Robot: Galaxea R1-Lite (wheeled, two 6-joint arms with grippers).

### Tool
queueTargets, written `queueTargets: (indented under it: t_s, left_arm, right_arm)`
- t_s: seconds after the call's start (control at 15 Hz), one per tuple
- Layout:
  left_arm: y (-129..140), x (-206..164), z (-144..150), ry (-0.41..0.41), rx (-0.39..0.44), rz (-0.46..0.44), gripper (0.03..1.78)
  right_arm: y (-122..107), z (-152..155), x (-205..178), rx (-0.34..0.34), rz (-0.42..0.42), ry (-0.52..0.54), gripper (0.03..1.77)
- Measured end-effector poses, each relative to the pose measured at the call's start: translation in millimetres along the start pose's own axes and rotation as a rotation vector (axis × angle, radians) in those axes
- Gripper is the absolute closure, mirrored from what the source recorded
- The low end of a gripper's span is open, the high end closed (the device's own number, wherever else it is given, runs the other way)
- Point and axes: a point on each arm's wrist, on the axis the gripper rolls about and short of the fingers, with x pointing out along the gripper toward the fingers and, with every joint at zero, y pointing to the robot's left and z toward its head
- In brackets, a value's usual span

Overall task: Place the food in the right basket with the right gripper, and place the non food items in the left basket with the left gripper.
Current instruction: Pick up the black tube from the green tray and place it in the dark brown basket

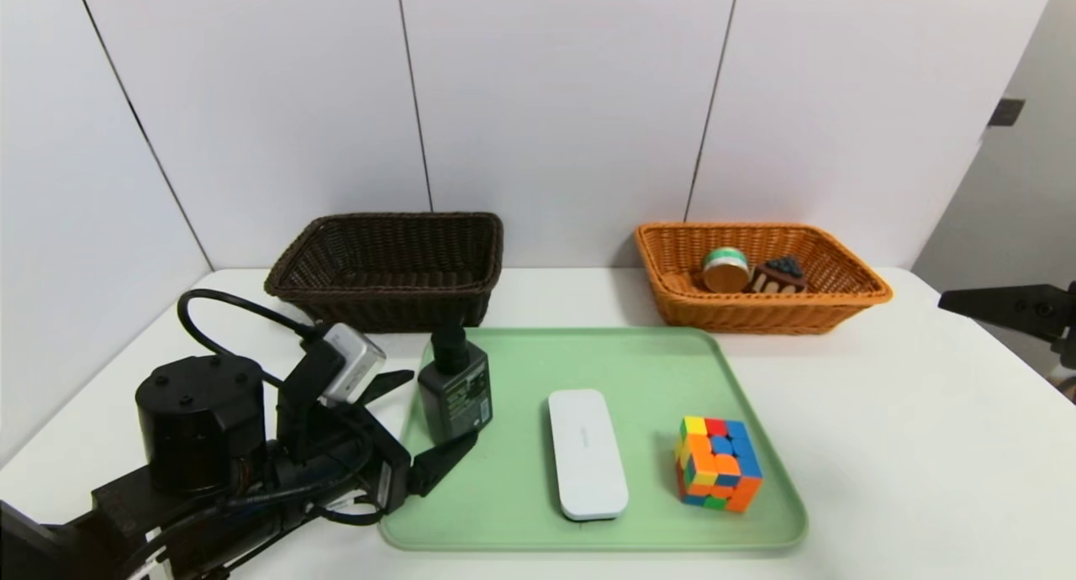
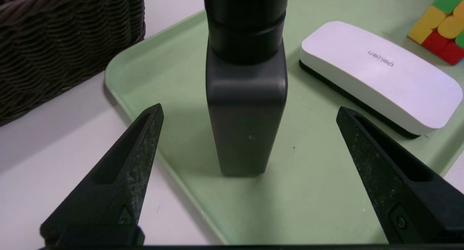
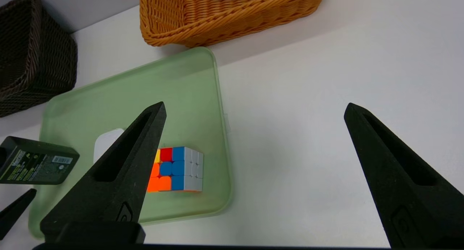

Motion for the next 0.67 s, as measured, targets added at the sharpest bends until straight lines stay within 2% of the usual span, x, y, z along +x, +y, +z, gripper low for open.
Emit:
queueTargets:
  t_s: [0.27,0.67]
  left_arm:
    - [2.5,12.4,0.5,0.000,-0.004,0.001,0.12]
    - [6.5,35.2,-0.8,-0.050,-0.003,0.003,0.12]
  right_arm:
    - [0.0,-1.2,2.1,-0.002,-0.004,0.009,0.10]
    - [0.3,0.3,2.4,0.004,-0.005,0.005,0.10]
